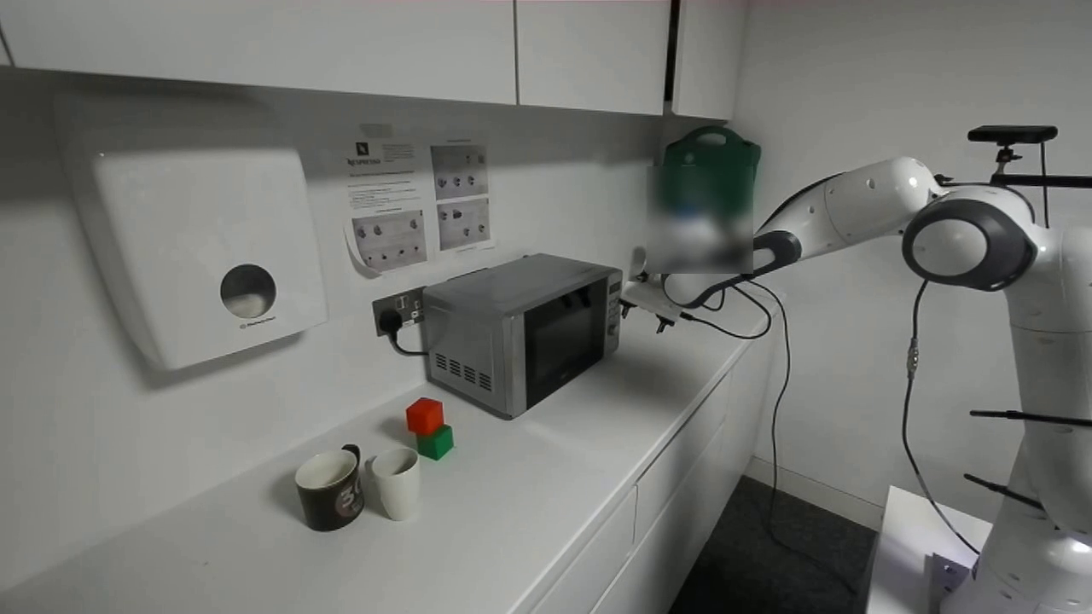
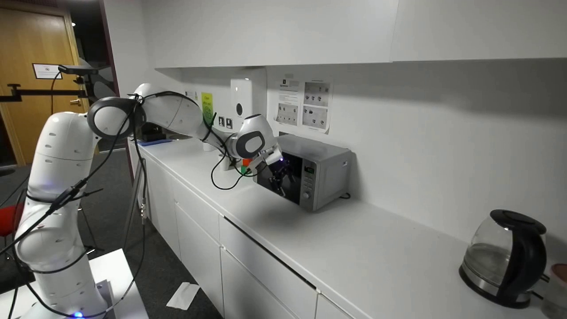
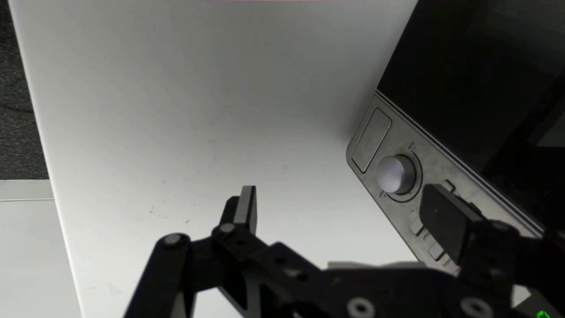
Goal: Press a button on the microwave
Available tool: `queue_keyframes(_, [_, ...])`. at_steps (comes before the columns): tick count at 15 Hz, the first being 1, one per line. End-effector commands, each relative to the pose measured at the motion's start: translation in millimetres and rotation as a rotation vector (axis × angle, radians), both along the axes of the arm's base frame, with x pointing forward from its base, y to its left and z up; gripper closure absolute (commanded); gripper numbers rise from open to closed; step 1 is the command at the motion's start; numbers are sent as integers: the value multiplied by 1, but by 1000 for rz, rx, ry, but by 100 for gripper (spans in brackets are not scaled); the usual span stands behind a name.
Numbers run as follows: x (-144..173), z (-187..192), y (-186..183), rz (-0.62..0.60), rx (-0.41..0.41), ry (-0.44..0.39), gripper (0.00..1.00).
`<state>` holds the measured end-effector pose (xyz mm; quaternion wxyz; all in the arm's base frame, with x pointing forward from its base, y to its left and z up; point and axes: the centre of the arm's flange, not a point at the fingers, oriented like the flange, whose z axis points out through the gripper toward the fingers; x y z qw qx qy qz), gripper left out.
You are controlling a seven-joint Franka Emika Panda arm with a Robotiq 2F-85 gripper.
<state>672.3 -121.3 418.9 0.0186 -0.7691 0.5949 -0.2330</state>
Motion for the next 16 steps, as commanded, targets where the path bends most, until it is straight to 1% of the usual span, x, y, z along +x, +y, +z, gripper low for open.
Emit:
queue_keyframes(1, [22, -2, -12, -45, 17, -11, 0])
queue_keyframes(8, [28, -17, -34, -102, -2, -5, 0])
queue_keyframes(16, [40, -16, -41, -134, -6, -27, 0])
